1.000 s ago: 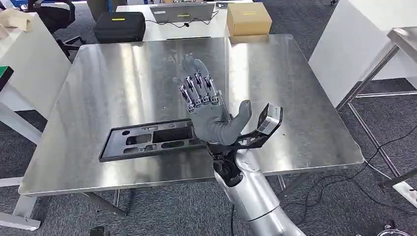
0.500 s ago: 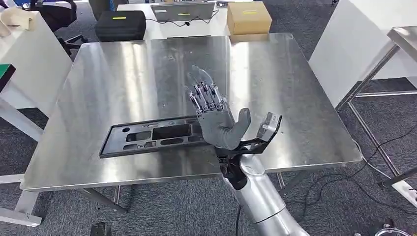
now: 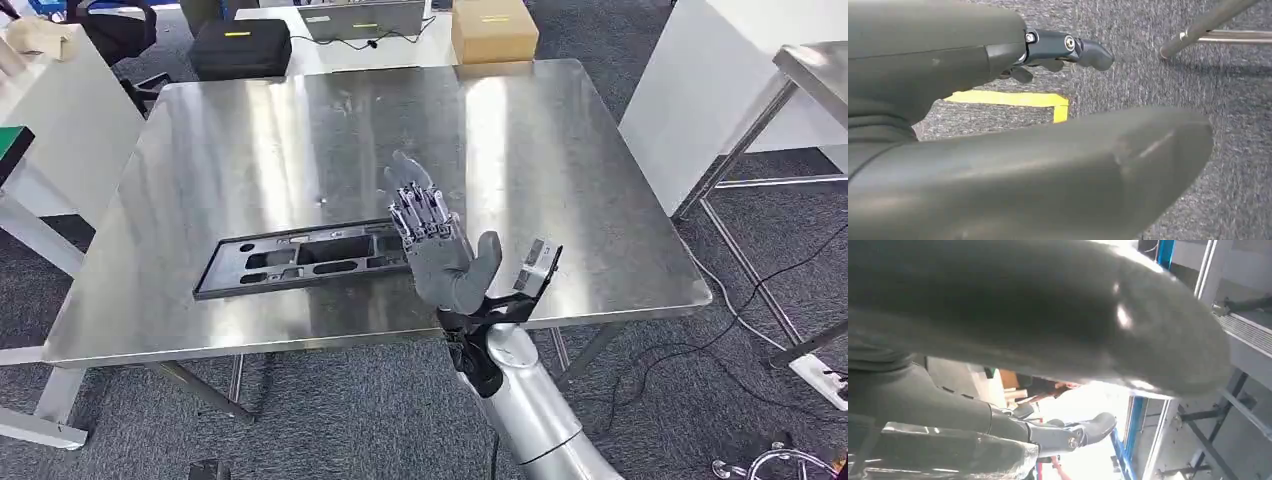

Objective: Take the parts from the cabinet and place them on the table.

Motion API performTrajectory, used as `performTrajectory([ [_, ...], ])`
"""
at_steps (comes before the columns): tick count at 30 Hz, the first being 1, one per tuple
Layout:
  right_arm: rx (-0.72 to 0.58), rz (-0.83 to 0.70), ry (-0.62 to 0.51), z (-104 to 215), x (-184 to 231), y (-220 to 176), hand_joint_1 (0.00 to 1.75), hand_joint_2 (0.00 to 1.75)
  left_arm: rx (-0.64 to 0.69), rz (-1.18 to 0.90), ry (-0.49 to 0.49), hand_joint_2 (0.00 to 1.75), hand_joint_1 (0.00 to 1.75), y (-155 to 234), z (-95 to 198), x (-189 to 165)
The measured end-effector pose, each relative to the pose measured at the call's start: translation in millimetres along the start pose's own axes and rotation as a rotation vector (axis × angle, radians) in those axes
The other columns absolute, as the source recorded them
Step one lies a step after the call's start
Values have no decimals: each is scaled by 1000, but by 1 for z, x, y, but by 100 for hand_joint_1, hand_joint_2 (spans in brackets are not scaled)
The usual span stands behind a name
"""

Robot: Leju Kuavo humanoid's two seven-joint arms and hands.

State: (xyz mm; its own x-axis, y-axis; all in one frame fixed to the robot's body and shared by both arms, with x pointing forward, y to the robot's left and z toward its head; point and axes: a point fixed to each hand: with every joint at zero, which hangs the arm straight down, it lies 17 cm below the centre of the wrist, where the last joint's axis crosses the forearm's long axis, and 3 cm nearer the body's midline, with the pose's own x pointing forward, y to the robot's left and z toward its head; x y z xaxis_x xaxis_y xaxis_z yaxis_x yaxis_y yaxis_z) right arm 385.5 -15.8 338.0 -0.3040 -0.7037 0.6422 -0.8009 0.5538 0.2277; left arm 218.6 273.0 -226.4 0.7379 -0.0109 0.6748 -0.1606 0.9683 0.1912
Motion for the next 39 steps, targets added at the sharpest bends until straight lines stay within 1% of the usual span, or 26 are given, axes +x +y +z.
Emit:
performTrajectory([
  [7,-14,15,16,3,-2,-3,0,0,-8,-7,-5,0,0,-1,-1,2],
  [12,-33,27,41,12,-8,-9,0,0,-13,-3,-2,0,0,-2,0,1],
  [25,-51,62,61,17,-14,-12,0,0,-6,-10,-1,0,0,1,1,-2],
  [33,-63,88,71,29,-19,-14,0,0,-18,-21,-8,0,0,-1,0,0],
  [39,-117,163,128,51,-32,-30,0,0,-21,-18,-19,0,0,-3,-1,4],
])
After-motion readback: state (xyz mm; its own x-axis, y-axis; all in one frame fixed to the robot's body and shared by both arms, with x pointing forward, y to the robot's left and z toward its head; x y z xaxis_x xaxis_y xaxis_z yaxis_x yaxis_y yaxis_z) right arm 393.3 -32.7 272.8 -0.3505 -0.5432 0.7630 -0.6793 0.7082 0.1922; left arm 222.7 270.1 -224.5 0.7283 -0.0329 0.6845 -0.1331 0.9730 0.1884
